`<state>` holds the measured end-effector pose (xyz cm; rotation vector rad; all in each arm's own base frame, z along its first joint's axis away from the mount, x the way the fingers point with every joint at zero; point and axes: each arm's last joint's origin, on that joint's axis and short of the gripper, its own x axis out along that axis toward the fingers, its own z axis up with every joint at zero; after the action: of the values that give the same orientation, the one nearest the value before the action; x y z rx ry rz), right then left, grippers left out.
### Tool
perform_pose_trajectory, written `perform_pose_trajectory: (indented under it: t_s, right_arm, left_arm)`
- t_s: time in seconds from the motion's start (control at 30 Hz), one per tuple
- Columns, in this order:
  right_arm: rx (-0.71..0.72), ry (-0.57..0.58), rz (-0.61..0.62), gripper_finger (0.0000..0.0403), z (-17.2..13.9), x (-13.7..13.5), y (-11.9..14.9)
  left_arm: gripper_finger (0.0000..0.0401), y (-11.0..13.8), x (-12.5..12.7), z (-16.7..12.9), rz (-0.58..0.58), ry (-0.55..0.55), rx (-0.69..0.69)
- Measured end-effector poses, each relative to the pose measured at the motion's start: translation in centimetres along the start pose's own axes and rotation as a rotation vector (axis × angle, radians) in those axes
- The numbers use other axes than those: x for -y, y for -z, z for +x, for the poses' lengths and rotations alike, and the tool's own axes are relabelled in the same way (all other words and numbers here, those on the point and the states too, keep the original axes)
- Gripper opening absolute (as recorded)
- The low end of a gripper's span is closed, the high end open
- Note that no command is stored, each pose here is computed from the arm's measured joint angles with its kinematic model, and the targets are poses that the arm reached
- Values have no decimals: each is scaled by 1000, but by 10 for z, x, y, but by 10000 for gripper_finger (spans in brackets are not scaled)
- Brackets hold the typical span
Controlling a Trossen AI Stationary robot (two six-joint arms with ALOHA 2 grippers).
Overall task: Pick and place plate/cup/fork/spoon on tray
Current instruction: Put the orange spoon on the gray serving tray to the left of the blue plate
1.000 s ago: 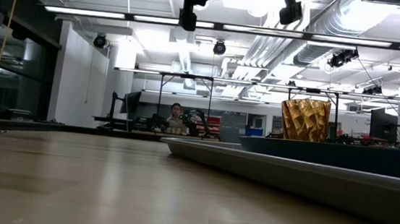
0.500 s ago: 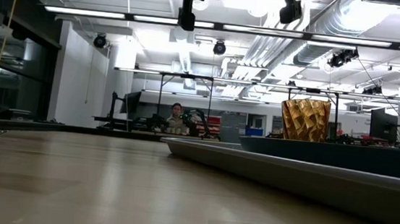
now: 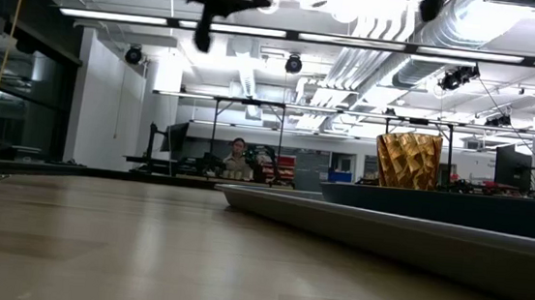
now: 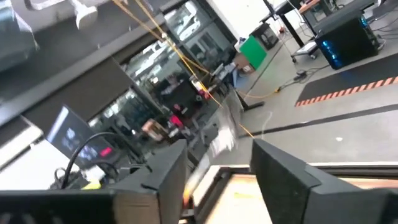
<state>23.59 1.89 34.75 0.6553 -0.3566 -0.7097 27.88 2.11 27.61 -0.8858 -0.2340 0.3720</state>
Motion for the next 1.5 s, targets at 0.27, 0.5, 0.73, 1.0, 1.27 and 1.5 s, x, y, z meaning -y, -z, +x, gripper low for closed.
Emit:
perform_pose_trajectory:
  t_s: [0.27, 0.5, 0.73, 1.0, 1.27, 1.5]
  right_arm:
    - [-73, 29, -77, 192, -31, 17, -32]
    - [-96, 75, -104, 193, -44, 29, -43]
    - [-118, 88, -143, 193, -45, 32, -40]
    - [-158, 112, -169, 193, -46, 37, -35]
    - [-161, 115, -175, 193, -46, 38, -35]
    - [-158, 123, -181, 193, -46, 38, -35]
  left_arm:
    - [1, 65, 5, -31, -5, -142, -371]
    - [1, 130, -20, -33, -167, -345, -435]
    - [1, 150, -46, -2, -276, -436, -351]
    - [0, 150, -54, 34, -267, -447, -401]
    - [0, 152, -53, 30, -211, -514, -444]
    - [0, 161, -44, 22, -227, -494, -459]
